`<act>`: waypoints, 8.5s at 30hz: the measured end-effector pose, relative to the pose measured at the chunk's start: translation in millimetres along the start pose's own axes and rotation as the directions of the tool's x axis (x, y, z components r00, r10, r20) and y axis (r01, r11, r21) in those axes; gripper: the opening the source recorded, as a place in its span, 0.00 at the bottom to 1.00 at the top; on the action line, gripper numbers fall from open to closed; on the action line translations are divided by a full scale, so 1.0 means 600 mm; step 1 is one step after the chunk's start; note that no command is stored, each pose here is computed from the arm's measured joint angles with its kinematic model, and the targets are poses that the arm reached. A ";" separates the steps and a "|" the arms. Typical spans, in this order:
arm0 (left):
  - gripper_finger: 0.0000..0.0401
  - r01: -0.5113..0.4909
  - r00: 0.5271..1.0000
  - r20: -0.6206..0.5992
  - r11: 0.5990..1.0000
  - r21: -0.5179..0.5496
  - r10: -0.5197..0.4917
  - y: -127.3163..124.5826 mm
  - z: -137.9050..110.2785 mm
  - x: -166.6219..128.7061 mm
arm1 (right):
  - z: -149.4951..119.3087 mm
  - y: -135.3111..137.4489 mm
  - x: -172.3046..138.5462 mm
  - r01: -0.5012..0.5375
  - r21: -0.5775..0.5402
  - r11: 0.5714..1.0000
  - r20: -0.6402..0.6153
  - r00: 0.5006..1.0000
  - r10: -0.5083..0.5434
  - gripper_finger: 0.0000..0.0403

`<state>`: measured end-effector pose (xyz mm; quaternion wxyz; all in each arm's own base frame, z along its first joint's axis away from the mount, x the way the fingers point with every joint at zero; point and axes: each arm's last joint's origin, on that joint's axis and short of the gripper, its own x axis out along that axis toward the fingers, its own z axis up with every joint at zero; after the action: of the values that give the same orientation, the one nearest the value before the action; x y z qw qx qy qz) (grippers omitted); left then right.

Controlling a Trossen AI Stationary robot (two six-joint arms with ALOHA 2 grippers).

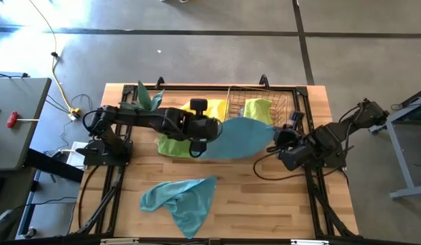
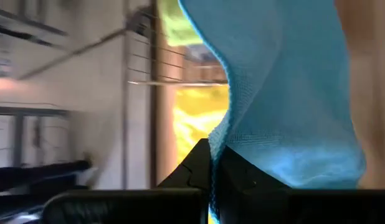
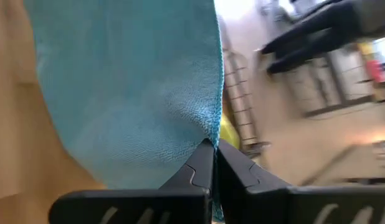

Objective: Fold microfiber towels
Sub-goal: Fold the right blue microfiber towel

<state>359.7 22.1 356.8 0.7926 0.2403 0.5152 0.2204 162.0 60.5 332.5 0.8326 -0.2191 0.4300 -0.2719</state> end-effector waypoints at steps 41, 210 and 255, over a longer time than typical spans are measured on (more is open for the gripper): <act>0.00 0.863 0.503 0.169 0.505 -0.036 -0.848 -0.383 0.068 0.017 | -0.020 0.213 -0.044 -0.621 0.273 0.735 -0.552 0.525 0.648 0.00; 0.23 0.609 0.791 0.099 0.759 -0.229 -0.604 -0.331 -0.107 0.053 | -0.047 0.240 0.141 -0.679 0.372 0.632 -0.271 0.572 0.774 0.34; 0.14 0.620 0.754 0.008 0.708 -0.339 -0.657 -0.430 -0.124 0.075 | -0.064 0.333 0.112 -0.578 0.621 0.529 -0.282 0.466 0.839 0.42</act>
<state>334.4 -142.4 141.7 0.8172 -0.0979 0.5674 0.0262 214.9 163.5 152.2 0.7297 0.2704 0.6274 -0.0276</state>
